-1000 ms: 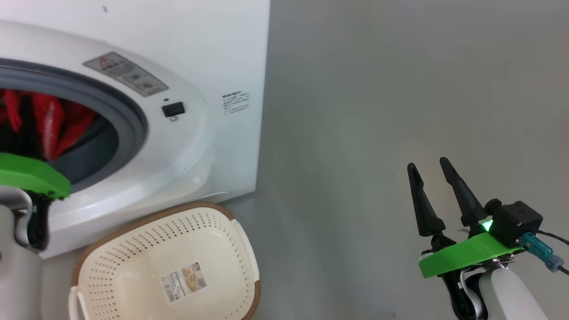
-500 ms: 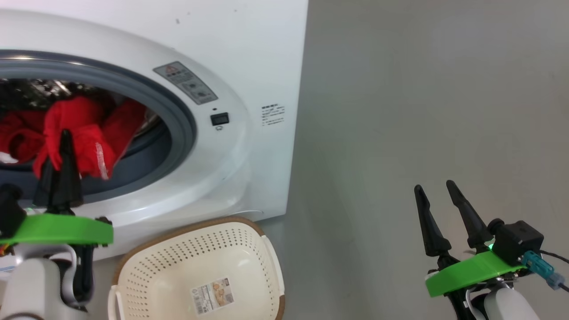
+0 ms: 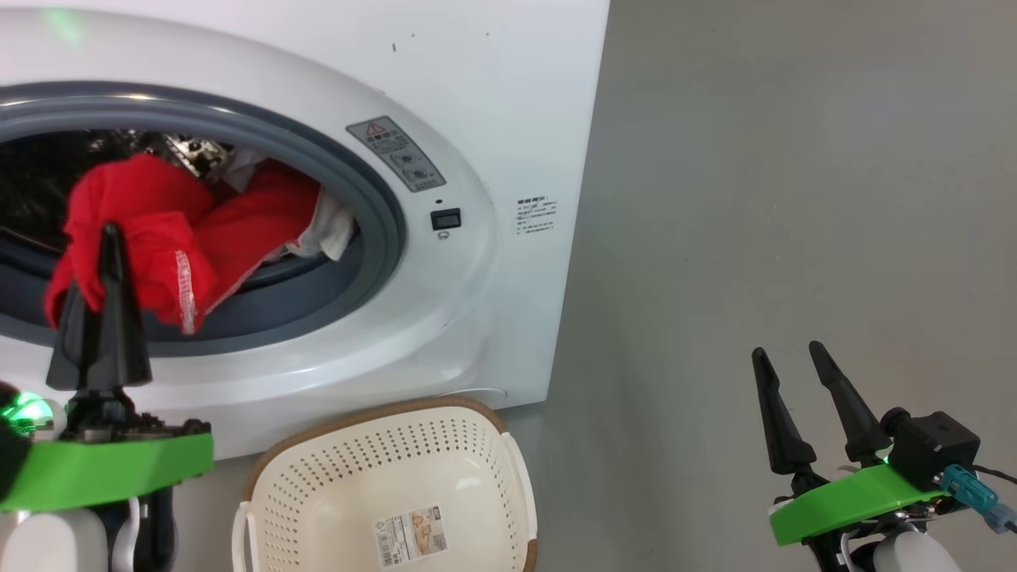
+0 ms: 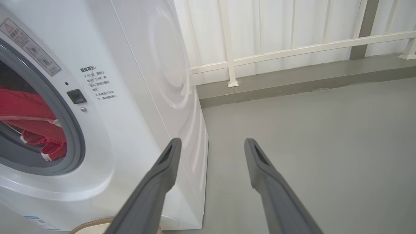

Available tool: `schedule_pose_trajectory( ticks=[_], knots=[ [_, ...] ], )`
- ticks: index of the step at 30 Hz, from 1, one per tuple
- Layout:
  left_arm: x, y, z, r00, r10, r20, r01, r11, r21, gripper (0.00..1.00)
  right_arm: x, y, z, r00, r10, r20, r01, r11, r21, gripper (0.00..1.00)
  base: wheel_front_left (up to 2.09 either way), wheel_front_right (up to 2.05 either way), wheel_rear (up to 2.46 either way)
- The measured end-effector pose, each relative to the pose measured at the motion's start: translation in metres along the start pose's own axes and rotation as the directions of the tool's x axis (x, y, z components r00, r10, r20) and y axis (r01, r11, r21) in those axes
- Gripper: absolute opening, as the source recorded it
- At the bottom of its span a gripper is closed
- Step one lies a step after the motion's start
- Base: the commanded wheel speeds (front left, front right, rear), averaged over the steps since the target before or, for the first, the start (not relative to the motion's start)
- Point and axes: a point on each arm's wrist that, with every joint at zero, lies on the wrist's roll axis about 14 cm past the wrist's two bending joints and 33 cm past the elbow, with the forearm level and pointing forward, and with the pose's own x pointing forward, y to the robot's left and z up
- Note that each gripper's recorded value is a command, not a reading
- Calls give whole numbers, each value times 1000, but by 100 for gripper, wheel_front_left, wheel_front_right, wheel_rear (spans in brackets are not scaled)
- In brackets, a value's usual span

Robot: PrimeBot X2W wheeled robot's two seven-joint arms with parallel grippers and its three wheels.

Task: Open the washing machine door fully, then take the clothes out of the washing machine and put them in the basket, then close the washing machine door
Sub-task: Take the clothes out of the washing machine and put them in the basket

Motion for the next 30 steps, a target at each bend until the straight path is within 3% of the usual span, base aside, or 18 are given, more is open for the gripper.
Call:
schedule_pose_trajectory(
  ticks=[13,24,30],
  knots=[
    [-1,-31,53,982,-84,169,78,996,41,0,3,-1,-4,1000,-1,-10,1,1000,1,100,0,0,0],
    [-22,-23,-45,991,-36,-126,34,999,-21,0,1,-8,-7,1000,-23,-21,23,1000,-2,100,0,0,0],
    [-65,-15,-132,916,-5,-401,-15,999,-46,0,3,-14,-14,998,-42,-41,42,999,-6,100,0,0,0]
  ],
)
